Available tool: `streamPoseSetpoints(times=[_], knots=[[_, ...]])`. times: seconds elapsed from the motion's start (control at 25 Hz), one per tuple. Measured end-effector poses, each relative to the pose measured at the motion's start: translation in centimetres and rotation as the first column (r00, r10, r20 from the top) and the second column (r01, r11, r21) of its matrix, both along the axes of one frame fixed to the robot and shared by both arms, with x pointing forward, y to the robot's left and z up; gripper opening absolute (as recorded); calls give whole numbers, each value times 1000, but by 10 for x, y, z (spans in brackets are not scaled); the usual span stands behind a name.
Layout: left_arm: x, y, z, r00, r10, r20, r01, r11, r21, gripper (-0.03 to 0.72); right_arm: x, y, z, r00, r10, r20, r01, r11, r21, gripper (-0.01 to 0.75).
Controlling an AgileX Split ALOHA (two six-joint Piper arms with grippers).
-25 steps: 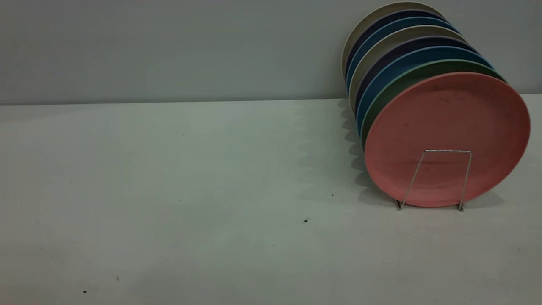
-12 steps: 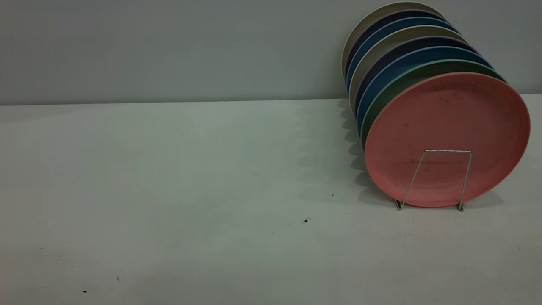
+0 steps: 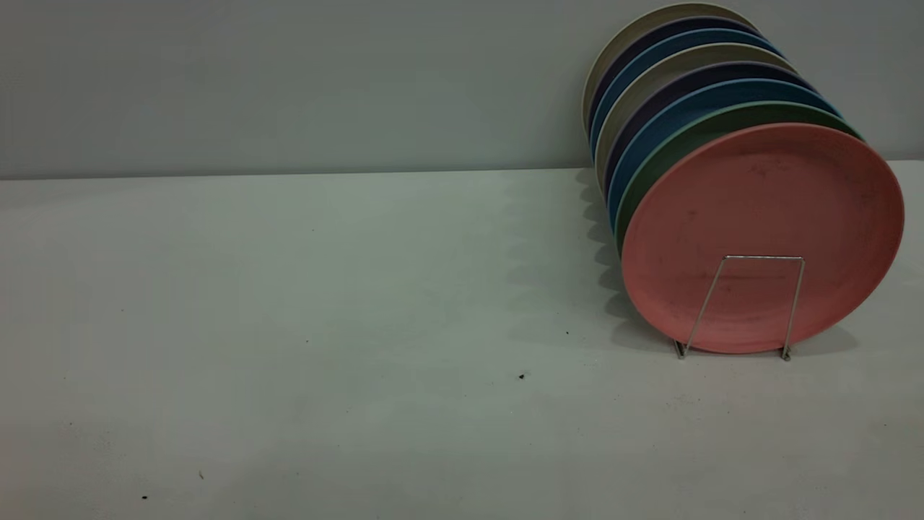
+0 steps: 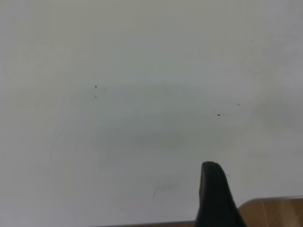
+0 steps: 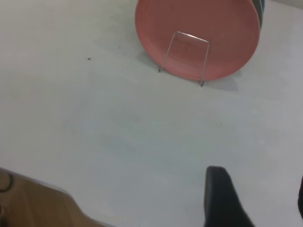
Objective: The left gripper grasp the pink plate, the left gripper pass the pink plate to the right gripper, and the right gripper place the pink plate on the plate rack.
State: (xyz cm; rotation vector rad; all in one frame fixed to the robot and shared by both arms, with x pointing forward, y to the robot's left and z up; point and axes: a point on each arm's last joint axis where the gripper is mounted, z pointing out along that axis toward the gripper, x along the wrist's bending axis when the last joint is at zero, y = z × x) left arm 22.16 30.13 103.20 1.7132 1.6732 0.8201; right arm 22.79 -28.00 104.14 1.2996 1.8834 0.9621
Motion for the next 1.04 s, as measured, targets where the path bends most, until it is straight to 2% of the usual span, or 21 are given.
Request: streamPoseSetpoints(times=[0.16,0.44,1.04], knots=[[0,0,0,1000,0,0,0,1000,0,484,0,-1,0,1000,-7,-1,7,1000,-2,402],[0,0,0,1000,0,0,0,1000,0,484,1,-5,-1,997,-83,-12,83,996,16,402],[0,0,0,1000,0,0,0,1000,0,484,1,-6,-1,996,-90,-12,90,996,20,402]])
